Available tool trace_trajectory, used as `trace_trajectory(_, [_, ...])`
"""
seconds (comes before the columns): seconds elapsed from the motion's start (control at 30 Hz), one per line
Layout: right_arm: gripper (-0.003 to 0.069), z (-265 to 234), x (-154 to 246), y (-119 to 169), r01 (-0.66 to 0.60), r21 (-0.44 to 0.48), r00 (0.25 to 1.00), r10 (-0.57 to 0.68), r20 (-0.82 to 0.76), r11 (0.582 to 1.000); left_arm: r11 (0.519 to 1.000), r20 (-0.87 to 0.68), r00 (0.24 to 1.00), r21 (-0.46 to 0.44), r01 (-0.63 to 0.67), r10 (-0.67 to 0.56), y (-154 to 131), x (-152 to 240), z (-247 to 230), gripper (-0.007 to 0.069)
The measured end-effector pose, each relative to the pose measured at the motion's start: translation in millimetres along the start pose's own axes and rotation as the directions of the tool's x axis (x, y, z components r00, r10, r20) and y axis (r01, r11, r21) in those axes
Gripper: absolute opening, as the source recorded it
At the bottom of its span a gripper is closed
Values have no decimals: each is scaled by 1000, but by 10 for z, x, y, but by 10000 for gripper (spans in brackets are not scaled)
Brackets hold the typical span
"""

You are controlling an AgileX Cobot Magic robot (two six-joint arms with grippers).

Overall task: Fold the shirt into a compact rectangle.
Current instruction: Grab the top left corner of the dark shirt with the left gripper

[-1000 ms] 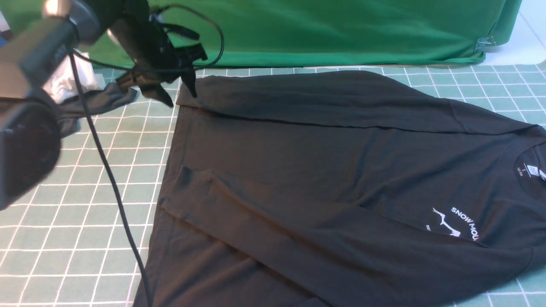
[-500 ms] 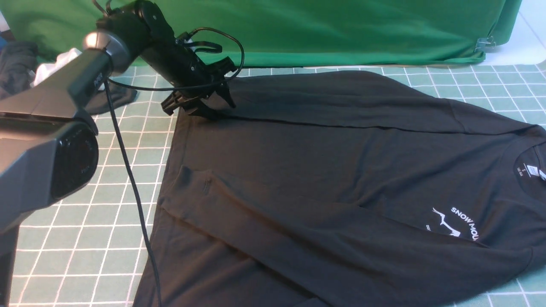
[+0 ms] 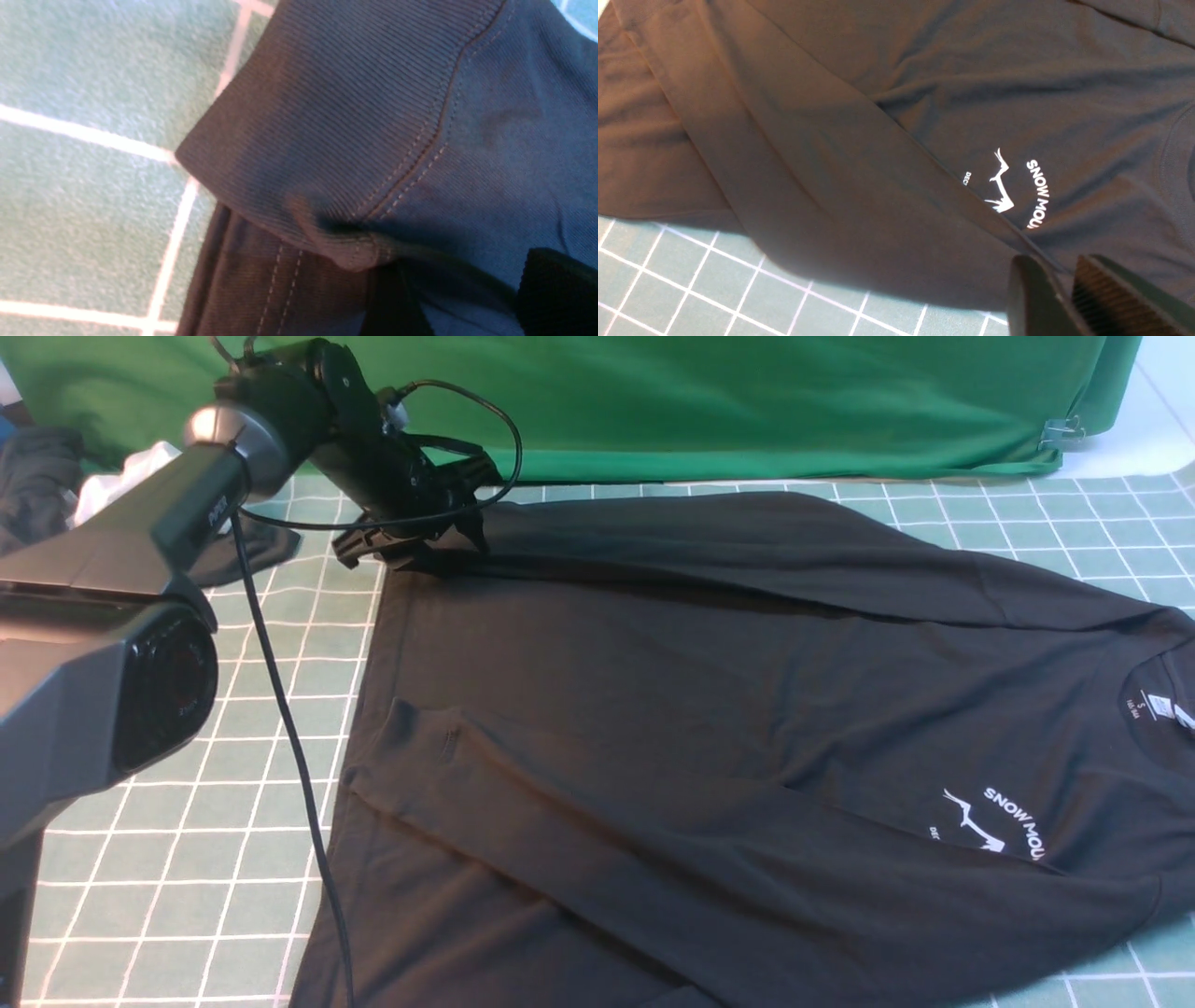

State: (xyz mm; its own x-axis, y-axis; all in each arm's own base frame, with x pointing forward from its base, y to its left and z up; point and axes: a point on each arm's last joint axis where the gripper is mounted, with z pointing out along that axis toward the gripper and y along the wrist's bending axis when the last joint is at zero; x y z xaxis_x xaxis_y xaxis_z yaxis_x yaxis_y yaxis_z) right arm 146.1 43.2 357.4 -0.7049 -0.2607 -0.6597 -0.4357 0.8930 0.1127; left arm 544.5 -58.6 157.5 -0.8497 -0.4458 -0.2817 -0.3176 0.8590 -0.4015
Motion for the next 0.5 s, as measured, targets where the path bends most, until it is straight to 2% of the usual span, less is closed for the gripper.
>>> trace_trajectory(0.17, [131, 0, -1, 0, 0, 0, 1000, 0, 1, 1000, 1000, 19, 1000, -24, -9, 10, 13, -24, -38, 349])
trace_trajectory(0.37, [141, 0, -1, 0, 1, 0, 1000, -1, 1, 1000, 975, 134, 982, -192, -108, 135, 141, -210, -344, 349])
trace_trajectory(0.5, [145, 0, -1, 0, 1, 0, 1000, -1, 1, 1000, 950, 130, 976, -282, -132, 174, 255, -253, -400, 349])
